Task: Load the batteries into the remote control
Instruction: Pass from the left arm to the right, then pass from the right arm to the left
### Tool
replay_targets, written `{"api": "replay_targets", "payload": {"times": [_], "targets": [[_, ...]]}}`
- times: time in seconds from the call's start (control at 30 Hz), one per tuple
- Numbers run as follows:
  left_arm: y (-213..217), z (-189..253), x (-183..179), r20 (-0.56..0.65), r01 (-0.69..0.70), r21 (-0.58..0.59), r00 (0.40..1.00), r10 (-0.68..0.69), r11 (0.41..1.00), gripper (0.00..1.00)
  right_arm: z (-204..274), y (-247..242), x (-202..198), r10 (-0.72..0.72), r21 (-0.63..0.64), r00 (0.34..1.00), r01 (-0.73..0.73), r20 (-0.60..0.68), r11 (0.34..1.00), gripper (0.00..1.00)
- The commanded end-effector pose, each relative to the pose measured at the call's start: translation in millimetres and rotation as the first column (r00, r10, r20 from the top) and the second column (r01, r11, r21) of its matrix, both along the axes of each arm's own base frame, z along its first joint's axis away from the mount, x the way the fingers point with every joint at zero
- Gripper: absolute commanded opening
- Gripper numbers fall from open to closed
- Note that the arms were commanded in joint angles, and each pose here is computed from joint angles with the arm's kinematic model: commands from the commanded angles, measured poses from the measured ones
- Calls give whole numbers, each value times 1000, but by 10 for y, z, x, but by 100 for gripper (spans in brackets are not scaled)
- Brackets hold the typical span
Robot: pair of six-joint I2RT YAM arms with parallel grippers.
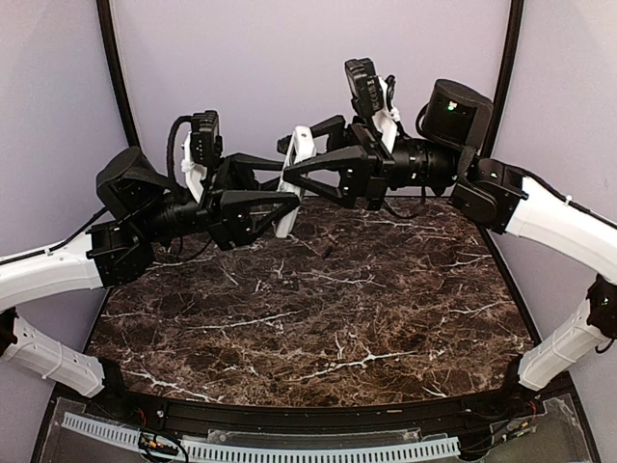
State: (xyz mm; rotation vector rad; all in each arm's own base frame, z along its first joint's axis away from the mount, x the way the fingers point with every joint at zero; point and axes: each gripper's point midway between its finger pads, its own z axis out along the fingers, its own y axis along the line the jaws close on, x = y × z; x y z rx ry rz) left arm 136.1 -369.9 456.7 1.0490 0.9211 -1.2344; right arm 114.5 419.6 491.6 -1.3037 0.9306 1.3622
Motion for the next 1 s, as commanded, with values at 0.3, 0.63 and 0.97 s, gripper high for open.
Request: {"api": "replay_targets", "payload": {"times": [0.3, 0.63, 0.97], "targets": [[504, -115, 201, 86, -331, 55, 942, 326, 942, 99, -807, -196, 777, -512, -417, 859, 463, -6, 782, 9], [964, -681, 775, -101, -612, 352, 728, 678, 709, 99, -2835, -206, 1087, -482, -821, 778, 540, 403, 186, 4], [1074, -1386, 627, -439, -423, 504, 626, 645, 753, 80, -2313, 267, 1031, -548, -608, 722, 674, 423, 419, 1]]}}
